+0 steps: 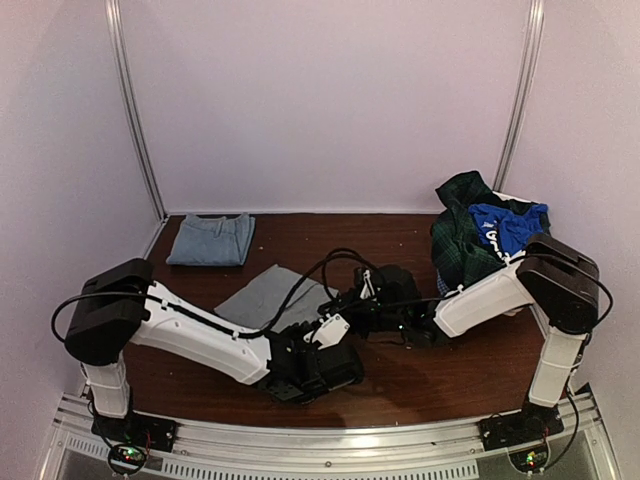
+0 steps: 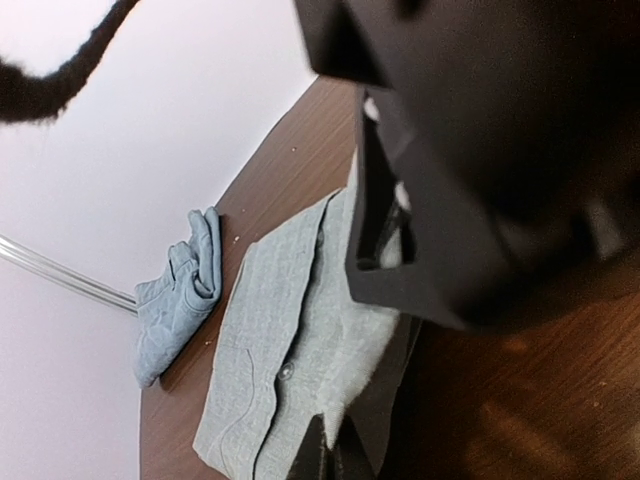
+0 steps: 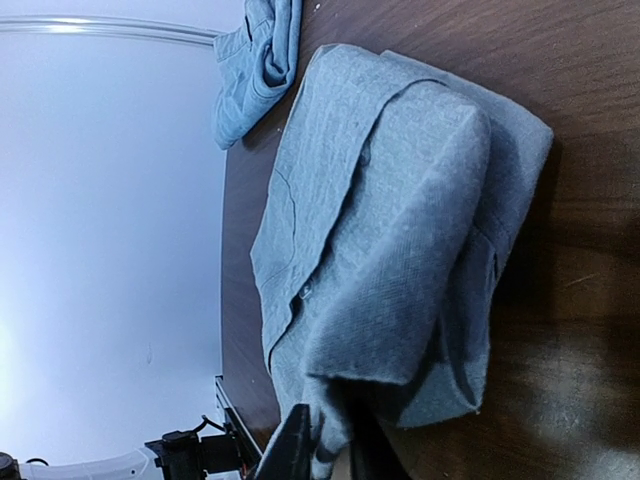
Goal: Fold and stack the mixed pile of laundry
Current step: Pass from the right arm to the left, then turn over the square-folded shirt at the center of the board.
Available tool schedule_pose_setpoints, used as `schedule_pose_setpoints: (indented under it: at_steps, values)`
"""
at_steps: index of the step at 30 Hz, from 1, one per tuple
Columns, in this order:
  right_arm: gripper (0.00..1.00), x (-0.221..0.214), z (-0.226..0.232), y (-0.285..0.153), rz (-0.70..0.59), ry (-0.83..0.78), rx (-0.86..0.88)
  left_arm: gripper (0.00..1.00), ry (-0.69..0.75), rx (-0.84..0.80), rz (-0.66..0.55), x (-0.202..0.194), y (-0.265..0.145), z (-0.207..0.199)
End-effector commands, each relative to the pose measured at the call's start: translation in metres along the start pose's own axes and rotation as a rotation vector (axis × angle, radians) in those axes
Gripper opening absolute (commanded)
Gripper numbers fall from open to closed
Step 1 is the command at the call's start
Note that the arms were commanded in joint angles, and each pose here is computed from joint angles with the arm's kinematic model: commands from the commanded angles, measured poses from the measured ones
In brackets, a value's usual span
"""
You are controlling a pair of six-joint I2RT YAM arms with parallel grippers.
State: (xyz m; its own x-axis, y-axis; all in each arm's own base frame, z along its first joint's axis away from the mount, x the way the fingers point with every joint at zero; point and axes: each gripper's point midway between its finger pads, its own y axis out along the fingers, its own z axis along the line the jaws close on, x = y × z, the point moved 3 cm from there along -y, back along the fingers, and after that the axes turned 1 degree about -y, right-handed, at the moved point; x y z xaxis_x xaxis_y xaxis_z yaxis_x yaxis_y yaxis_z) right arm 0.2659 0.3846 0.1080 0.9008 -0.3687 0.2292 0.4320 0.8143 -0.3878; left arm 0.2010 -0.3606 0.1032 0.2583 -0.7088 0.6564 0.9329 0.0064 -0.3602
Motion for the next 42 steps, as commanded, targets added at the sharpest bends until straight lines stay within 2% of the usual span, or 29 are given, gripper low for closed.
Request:
schedule_pose_setpoints:
  at_steps: [1,3,5,10,13,15,17,23,27,32,36,39,40,42]
  values:
    - [0.21,-0.003,0.021,0.0,0.028,-0.014,0.098,0.0,0.093,-0.031,0.031,-0.015,0.008,0.01]
    - [0.28,0.008,0.021,-0.005,0.008,-0.008,0.1,0.0,0.096,-0.041,0.028,-0.015,0.007,0.012]
    - [0.4,0.026,0.018,-0.011,-0.028,-0.008,0.086,0.0,0.107,-0.055,0.029,-0.015,0.006,0.011]
    - [0.56,0.06,0.018,-0.026,-0.094,-0.047,0.026,0.0,0.136,-0.092,0.033,-0.019,0.005,0.009]
    - [0.59,0.081,0.016,-0.037,-0.132,-0.08,-0.006,0.0,0.142,-0.121,0.034,-0.017,0.002,0.009]
    - [0.64,0.093,0.014,-0.044,-0.151,-0.115,-0.05,0.0,0.133,-0.167,0.027,-0.012,-0.002,0.01]
    - [0.65,0.102,0.014,-0.05,-0.162,-0.149,-0.064,0.0,0.119,-0.231,0.018,-0.002,-0.009,0.01]
    - [0.65,0.125,0.034,-0.075,-0.204,-0.301,-0.069,0.0,0.055,-0.485,-0.01,0.055,-0.043,0.012]
    - [0.66,0.145,0.053,-0.107,-0.282,-0.429,-0.139,0.0,-0.001,-0.64,-0.029,0.098,-0.069,0.017]
    - [0.75,0.172,0.091,-0.168,-0.435,-0.596,-0.242,0.0,-0.199,-0.83,-0.087,0.164,-0.104,0.05]
    - [0.88,0.183,0.117,-0.215,-0.547,-0.701,-0.286,0.0,-0.465,-0.913,-0.099,0.186,-0.094,0.102]
    - [0.91,0.185,0.123,-0.228,-0.557,-0.747,-0.313,0.0,-0.656,-0.932,-0.077,0.169,-0.058,0.133]
    - [0.91,0.185,0.125,-0.229,-0.553,-0.752,-0.313,0.0,-0.734,-0.908,-0.051,0.154,-0.034,0.148]
    - [0.9,0.181,0.125,-0.225,-0.519,-0.764,-0.29,0.0,-0.831,-0.928,-0.018,0.121,-0.002,0.15]
